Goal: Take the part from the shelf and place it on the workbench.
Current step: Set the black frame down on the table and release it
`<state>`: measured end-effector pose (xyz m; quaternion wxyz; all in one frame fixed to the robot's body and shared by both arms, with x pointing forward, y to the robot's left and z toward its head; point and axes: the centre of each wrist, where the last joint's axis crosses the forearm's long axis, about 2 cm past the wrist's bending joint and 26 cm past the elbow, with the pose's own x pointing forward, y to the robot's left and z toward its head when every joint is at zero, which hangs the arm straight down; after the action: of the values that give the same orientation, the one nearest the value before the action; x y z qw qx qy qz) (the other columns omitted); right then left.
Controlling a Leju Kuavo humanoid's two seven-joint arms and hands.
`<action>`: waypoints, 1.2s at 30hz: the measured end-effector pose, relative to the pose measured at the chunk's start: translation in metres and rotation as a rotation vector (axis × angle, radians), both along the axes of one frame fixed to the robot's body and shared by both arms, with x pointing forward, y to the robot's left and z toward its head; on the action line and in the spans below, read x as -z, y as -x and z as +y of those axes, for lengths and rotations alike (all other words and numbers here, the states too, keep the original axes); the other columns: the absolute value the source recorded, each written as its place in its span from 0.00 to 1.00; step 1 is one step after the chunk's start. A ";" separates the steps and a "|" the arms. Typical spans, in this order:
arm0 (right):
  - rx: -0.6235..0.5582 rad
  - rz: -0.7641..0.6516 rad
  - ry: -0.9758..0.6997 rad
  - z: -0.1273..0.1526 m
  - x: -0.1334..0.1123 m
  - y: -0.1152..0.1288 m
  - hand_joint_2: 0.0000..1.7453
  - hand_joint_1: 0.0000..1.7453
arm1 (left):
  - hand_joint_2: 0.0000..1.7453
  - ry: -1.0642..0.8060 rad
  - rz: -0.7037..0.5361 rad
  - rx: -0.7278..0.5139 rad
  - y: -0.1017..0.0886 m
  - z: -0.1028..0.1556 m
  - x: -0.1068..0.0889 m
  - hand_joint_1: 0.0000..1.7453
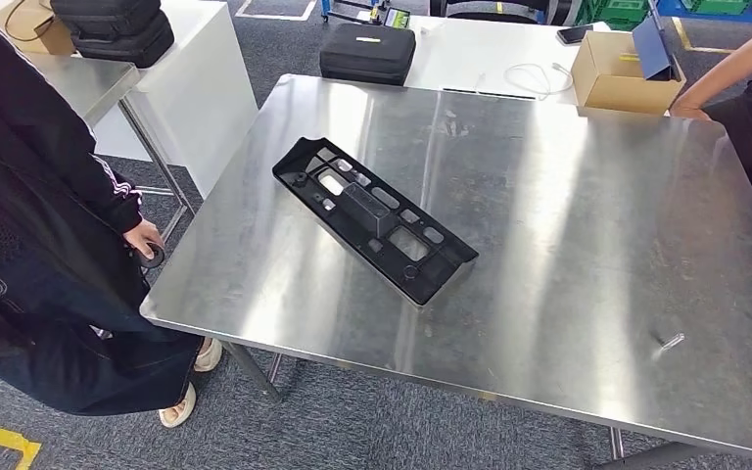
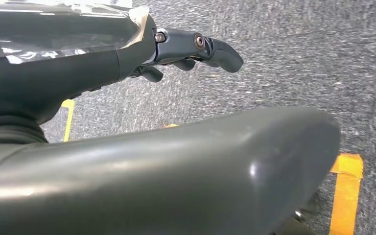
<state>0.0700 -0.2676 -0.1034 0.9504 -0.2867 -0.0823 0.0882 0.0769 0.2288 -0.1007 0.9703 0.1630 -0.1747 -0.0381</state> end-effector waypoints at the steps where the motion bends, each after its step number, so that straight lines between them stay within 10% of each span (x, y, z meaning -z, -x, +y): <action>1: 0.001 -0.001 0.001 0.000 0.000 0.000 0.00 0.00 | 0.00 0.000 -0.001 0.002 -0.001 0.000 0.000 0.00; 36: 0.007 -0.022 0.042 -0.009 0.000 -0.002 0.00 0.00 | 0.00 0.022 -0.013 0.007 -0.009 -0.002 -0.002 0.00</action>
<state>0.0723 -0.2771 -0.1030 0.9436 -0.3077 -0.0898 0.0833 0.0858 0.2271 -0.0990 0.9707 0.1521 -0.1819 -0.0386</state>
